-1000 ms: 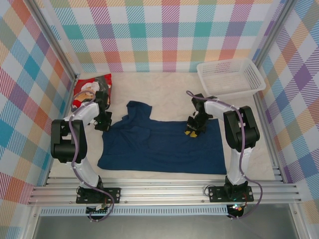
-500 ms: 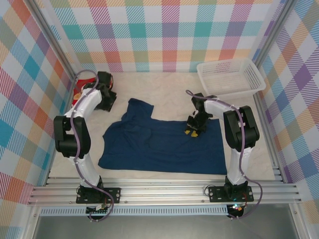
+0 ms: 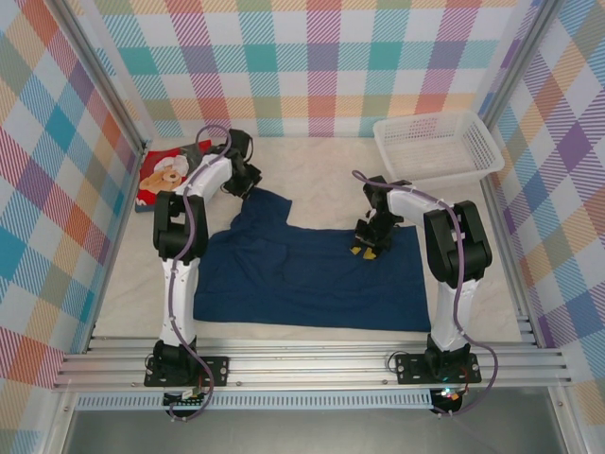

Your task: Fold and stack the t-shirts

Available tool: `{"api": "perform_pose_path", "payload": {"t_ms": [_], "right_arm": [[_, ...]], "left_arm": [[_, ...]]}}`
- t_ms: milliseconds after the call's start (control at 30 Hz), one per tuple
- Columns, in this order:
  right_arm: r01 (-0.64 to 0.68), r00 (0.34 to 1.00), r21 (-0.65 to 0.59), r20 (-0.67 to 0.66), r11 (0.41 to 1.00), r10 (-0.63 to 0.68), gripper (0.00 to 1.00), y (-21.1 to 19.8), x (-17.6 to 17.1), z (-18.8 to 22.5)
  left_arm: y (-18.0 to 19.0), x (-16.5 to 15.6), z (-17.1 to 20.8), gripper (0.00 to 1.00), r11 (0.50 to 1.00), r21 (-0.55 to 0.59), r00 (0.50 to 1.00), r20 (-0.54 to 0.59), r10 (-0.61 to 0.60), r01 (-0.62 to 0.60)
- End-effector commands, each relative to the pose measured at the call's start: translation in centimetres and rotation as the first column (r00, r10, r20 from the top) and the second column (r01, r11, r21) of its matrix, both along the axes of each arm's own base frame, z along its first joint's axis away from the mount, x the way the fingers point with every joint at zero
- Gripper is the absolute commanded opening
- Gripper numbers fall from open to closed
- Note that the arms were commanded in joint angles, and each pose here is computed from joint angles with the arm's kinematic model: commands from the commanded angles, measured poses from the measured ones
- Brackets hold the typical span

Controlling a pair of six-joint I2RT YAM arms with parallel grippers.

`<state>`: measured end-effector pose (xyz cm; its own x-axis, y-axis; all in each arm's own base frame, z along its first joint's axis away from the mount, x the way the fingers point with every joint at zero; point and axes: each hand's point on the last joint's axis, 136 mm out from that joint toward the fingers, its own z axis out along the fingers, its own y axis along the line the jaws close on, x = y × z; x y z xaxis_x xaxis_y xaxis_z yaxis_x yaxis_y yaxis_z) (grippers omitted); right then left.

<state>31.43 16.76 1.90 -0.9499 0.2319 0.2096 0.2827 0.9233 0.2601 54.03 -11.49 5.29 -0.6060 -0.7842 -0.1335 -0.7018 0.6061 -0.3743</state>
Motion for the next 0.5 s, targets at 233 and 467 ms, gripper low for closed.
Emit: {"api": "perform_pose_path", "payload": {"t_ms": [233, 467], "right_arm": [[-0.019, 0.999, -0.019, -0.035, 1.0, 0.019, 0.32, -0.3, -0.5, -1.0], [-0.015, 0.999, -0.021, -0.04, 1.0, 0.014, 0.32, -0.3, -0.6, -1.1]], "left_arm": [[0.9, 0.8, -0.6, 0.0, 0.996, 0.064, 0.998, -0.031, -0.06, 0.062], [1.0, 1.7, 0.7, 0.0, 0.993, 0.081, 0.996, -0.014, -0.086, 0.087]]}}
